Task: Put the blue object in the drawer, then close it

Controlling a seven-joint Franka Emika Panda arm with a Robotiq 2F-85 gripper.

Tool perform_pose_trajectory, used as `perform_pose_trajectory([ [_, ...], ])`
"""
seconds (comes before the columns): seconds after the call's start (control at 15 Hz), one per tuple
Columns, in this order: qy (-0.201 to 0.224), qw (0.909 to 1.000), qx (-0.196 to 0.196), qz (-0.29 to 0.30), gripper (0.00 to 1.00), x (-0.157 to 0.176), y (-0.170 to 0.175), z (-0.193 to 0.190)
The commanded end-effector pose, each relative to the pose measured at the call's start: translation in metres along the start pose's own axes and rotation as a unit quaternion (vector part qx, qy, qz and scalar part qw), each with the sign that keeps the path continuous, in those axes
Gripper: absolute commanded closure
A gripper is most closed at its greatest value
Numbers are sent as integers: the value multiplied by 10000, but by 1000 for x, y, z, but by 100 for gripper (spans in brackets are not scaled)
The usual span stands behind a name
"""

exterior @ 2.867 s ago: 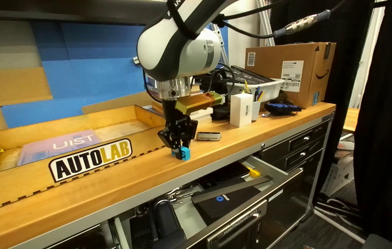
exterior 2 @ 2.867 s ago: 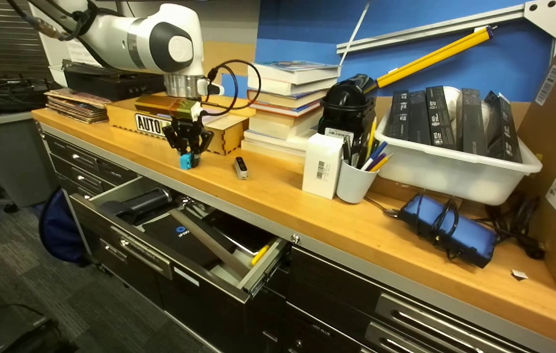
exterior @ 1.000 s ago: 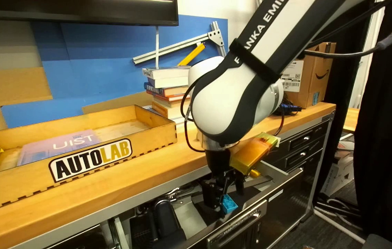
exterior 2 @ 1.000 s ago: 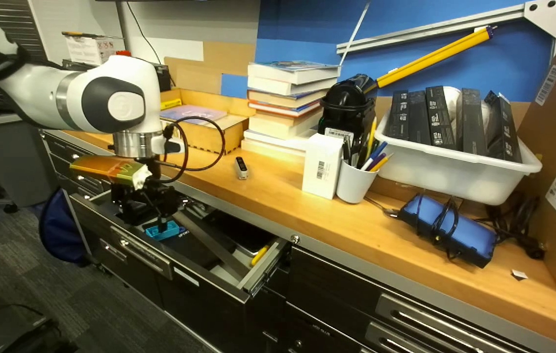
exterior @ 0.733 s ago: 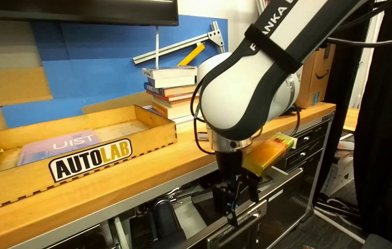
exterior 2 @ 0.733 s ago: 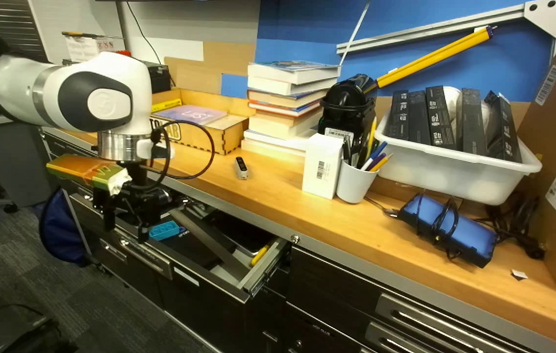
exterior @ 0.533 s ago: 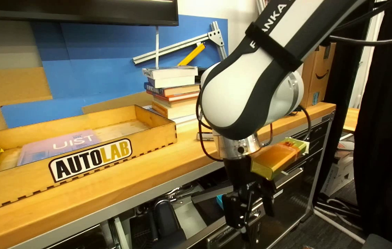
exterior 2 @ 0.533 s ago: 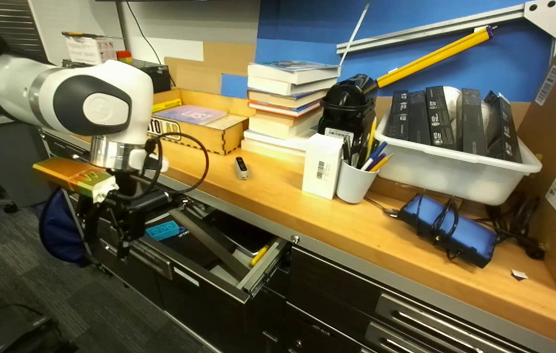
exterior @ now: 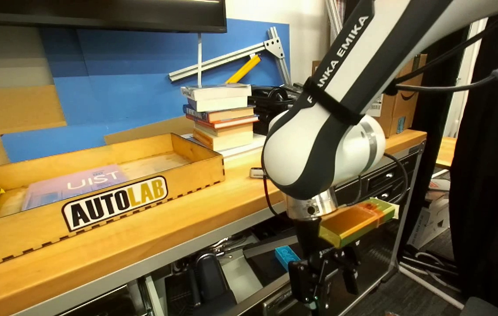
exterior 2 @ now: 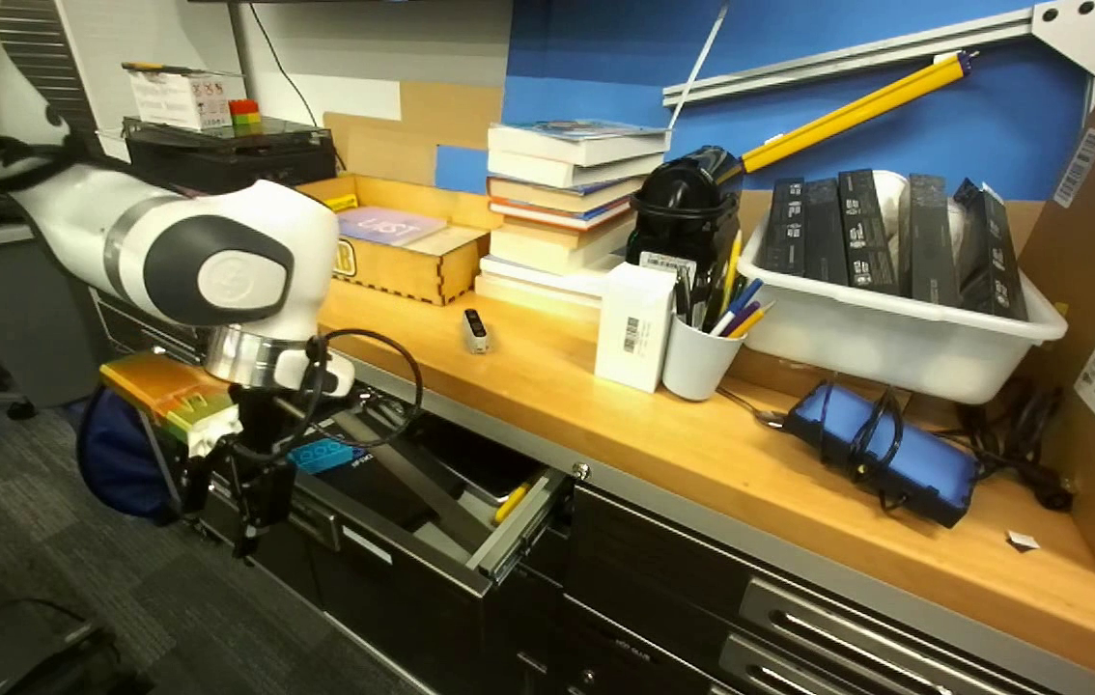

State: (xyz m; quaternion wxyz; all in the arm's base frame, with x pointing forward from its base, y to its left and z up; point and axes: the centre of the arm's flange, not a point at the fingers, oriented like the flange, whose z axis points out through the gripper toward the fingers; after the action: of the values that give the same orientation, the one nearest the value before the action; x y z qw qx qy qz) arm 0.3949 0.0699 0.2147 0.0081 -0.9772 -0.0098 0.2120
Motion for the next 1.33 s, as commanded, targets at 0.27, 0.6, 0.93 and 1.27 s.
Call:
perform_pose_trajectory([
  [0.27,1122,9817,478,1460,0,34,1,7],
  [0.6,1920,9527,396,2324,0,65,3,-24],
  [0.93,2557,9150,39,3120,0,96,19,-63],
  [1.27,2641,9001,-131,3462,0,112,21,-59],
])
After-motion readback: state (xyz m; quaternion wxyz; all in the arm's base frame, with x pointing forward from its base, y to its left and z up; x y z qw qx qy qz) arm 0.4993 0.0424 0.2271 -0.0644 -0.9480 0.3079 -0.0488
